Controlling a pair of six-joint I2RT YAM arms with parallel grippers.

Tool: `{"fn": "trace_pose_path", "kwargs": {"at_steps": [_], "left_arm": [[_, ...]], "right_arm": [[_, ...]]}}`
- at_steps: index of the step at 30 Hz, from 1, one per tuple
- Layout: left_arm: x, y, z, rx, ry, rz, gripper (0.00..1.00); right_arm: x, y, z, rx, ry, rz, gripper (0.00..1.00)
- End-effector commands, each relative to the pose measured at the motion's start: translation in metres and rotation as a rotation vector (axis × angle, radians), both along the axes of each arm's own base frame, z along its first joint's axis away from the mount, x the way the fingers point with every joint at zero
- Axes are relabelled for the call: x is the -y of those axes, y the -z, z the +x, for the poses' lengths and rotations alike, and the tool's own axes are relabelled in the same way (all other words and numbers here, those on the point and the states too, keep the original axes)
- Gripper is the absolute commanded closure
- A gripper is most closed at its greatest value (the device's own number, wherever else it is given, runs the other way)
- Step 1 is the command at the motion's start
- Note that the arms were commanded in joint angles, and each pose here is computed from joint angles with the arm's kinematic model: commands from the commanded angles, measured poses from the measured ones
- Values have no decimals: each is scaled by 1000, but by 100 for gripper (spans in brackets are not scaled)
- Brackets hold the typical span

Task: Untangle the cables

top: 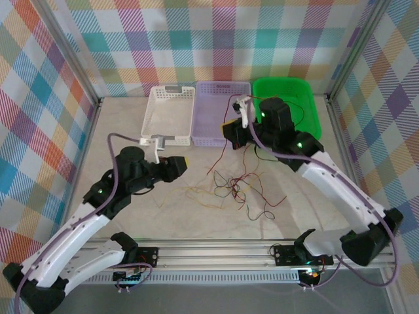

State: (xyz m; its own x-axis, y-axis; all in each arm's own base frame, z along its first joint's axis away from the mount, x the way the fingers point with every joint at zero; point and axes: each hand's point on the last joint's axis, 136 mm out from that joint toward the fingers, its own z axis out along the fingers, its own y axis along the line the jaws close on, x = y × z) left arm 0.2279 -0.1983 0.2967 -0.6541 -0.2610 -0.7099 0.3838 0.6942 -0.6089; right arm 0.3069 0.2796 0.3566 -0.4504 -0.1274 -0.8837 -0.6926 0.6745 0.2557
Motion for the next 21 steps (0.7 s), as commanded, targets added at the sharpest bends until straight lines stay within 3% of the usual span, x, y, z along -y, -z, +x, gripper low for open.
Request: {"fn": "trace_pose_path", "kwargs": {"at_steps": [1,5,10,21], "left_arm": [[-26,5,-6,40,-83,82,52],[-45,1,-14,86,-139,96,43],[-56,9,-18,90,-167,117,41],[-66,27,-17,85,-220,125,39]], "right_arm": [[16,-5,46,71,149,-95,100],[6,-5,90,152,210,-147,100],[-7,7,142,194,270,-221,100],[-31,86,252,113,345,-353,100]]}}
